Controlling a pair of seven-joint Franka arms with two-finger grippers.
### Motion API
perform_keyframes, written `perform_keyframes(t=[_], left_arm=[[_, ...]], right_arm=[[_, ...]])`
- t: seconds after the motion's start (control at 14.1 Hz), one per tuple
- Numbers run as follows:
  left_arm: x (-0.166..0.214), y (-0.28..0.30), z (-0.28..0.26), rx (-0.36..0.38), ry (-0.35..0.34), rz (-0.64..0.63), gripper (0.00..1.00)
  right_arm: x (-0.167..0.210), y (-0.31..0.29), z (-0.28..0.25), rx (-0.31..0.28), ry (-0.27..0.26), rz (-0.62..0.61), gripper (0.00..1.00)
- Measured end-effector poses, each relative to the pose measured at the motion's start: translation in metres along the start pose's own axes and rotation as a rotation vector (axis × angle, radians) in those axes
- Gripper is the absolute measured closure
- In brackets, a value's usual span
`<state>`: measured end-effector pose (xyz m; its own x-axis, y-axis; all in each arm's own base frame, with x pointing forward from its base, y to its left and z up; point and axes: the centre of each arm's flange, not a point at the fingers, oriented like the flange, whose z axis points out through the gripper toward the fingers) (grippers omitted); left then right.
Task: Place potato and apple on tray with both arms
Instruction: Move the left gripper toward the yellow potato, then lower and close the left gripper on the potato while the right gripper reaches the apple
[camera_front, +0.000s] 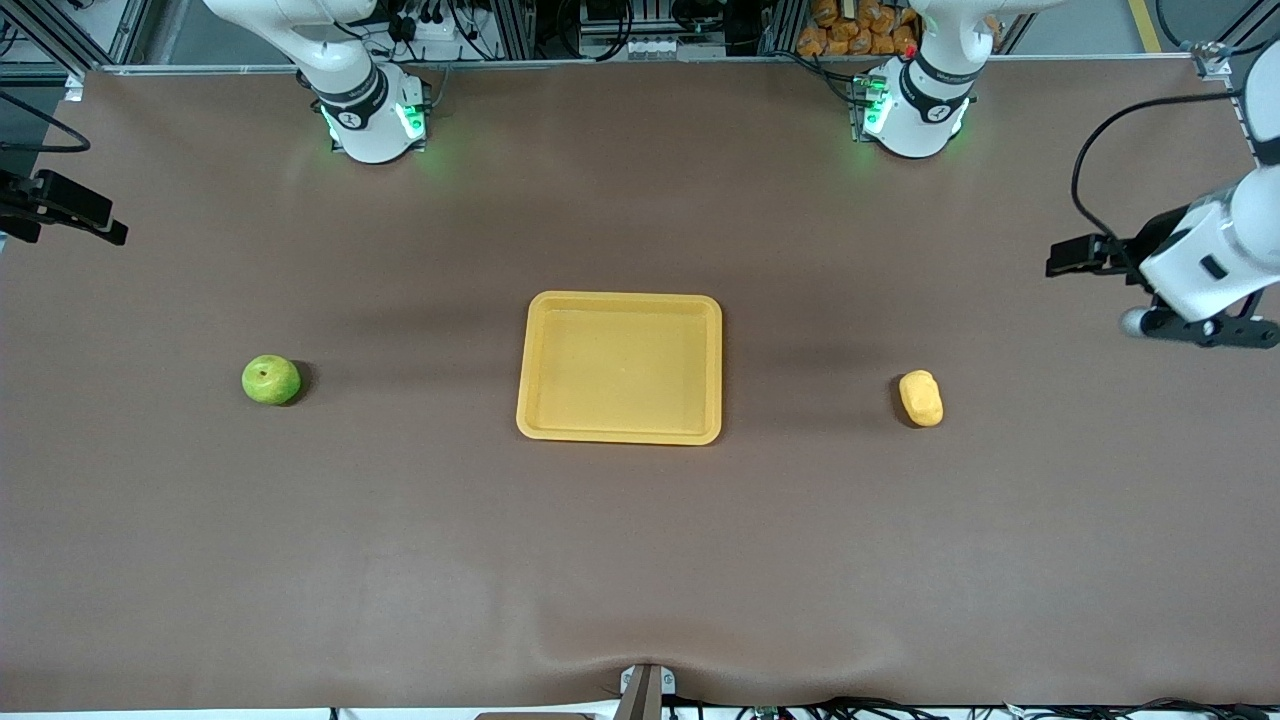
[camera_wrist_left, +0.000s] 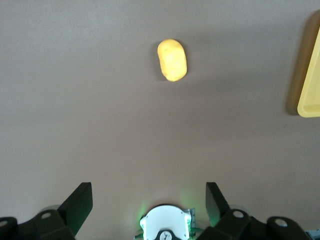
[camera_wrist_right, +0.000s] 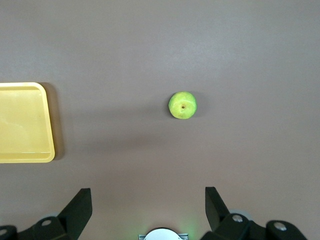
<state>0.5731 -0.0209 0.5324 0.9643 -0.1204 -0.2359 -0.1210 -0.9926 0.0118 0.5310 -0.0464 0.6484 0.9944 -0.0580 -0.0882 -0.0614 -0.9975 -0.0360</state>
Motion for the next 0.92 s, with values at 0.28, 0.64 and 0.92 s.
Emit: perform_keyframes(t=[0.28, 0.64, 0.92], left_arm=[[0.017, 0.000, 0.055, 0.001, 0.024, -0.021, 0.00], [0.027, 0.001, 0.136, 0.002, 0.083, -0.054, 0.00], [0.031, 0.003, 0.179, 0.001, 0.188, -0.094, 0.00]], right_arm=[[0.002, 0.002, 0.003, 0.000, -0.005, 0.005, 0.00], [0.012, 0.007, 0.014, -0.003, -0.013, 0.015, 0.00], [0.028, 0.005, 0.032, -0.006, -0.040, 0.012, 0.00]])
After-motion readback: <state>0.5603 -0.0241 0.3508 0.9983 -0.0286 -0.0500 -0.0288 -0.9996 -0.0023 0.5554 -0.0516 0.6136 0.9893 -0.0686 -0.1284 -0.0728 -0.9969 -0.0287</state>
